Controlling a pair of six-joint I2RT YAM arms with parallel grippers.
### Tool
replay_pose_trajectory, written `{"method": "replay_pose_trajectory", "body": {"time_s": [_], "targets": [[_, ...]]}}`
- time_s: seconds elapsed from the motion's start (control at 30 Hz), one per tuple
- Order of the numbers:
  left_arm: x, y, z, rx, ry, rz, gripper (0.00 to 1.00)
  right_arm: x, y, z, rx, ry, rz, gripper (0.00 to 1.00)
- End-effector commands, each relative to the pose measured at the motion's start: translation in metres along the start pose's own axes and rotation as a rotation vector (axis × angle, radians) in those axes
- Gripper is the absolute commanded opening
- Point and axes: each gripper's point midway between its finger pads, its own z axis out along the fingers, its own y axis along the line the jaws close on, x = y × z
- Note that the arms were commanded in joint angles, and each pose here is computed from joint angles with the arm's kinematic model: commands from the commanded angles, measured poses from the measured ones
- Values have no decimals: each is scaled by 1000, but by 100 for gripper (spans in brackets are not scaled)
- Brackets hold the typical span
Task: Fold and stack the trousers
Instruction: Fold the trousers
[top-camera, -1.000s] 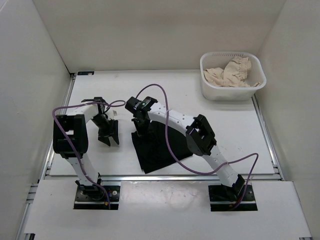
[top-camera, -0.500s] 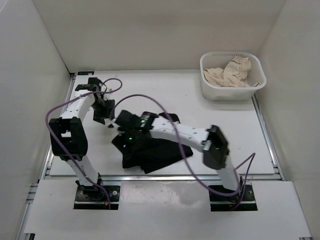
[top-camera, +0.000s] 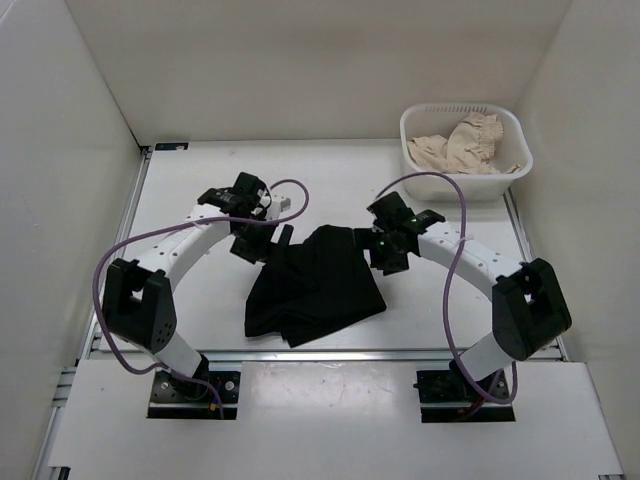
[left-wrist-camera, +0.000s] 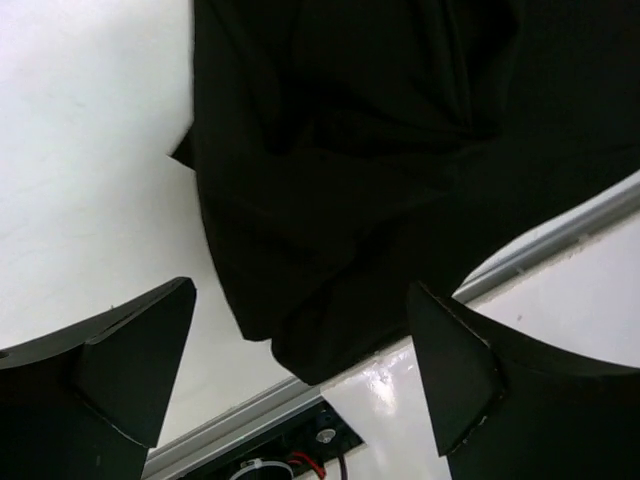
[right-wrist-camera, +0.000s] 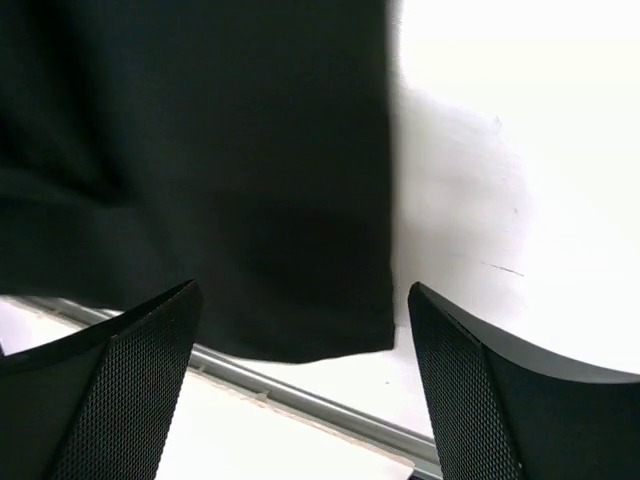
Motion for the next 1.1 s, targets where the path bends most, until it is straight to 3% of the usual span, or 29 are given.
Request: {"method": "replay_pose_trajectory", "body": {"time_s": [0.0,0.13,0.17,0.27,0.33,0.37,0.43,0.47,0.5,0.6,0.83,1.0,1.07], "targets": [[5,-16,8,118,1,-11,99,-1,-2,16,-112,6,92,88],[4,-21,25,158,4,-3,94,31,-1,35,-213,67,140,88],[4,-21,33,169,18,-8,82,35,1,37,-232,76,158,88],[-4,-11,48,132,32,-11,60,52,1,44,-259,107,183,85],[-16,0,51,115,12,-29,40,58,-1,48,-256,115,197,82],[-21,4,53,112,2,-35,31,67,-2,48,-269,125,198,79],[-32,16,54,110,-13,-66,14,71,2,47,-289,116,216,57],[-36,23,54,91,-20,-74,14,81,-1,48,-281,133,230,49],[-39,35,54,68,-25,-98,14,84,-1,49,-280,135,245,34],[-48,63,45,12,-67,-143,14,95,0,50,-292,142,268,12],[-47,110,39,-38,-78,-254,14,104,23,50,-339,138,235,6],[-72,126,33,-8,-129,-281,28,89,29,48,-350,119,220,4],[-76,140,33,-28,-130,-305,38,92,28,47,-340,133,199,4]]}}
